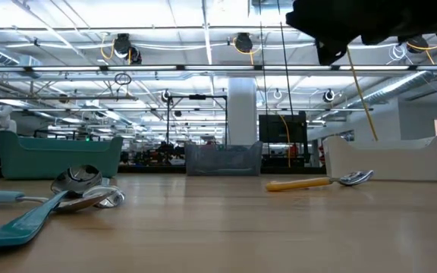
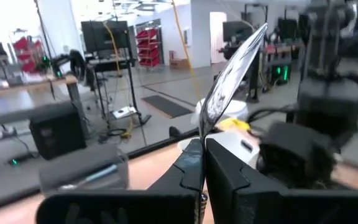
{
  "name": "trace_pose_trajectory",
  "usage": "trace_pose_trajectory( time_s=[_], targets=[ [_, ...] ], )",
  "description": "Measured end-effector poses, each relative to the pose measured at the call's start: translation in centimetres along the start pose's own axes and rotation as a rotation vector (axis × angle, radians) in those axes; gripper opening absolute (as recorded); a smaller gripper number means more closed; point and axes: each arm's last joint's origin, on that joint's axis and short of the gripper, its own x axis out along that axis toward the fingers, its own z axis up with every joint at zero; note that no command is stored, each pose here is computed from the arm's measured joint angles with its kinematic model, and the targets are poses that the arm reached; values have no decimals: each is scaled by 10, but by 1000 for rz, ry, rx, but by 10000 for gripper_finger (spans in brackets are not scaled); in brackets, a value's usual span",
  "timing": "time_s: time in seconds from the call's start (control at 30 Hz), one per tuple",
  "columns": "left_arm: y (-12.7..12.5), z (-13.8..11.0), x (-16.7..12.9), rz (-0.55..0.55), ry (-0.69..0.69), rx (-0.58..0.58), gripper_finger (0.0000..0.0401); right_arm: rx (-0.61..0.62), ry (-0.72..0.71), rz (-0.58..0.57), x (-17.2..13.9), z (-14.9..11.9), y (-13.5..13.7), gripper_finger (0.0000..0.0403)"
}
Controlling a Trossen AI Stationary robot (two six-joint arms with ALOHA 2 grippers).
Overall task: Sort silverware by color (type)
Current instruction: Put the yellow spoon into the green bin
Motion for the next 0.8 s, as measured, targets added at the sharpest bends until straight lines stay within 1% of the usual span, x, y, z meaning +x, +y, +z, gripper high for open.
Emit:
trace_pose_trajectory(
  time_s=[0.1,0.2,0.3,0.4,0.47,0.5,0.6,0.7,0.8],
  targets=[
    [-4,-7,4,8,-2,-70,10,-23,1,26,-1,-1,6,90],
    [-8,-15,7,11,3,-113,10,-43,-8,52,-3,-1,12,106],
    [-11,-16,11,20,1,-156,10,-53,-17,76,-5,0,18,133],
    [-19,-26,19,40,-7,-203,10,-88,-32,78,-7,1,22,170],
    [-22,-32,23,45,-4,-206,10,-114,-34,24,-8,1,23,196],
    [-25,-34,27,54,-6,-226,10,-121,-33,-14,-8,1,22,208],
    [-28,-35,34,68,-10,-257,10,-114,-35,-139,-10,1,21,240],
    [-31,-41,44,86,-14,-279,10,-92,-24,-204,-10,0,19,257],
    [-31,-44,51,98,-14,-267,10,-76,-4,-222,-10,-3,19,262]
  ],
)
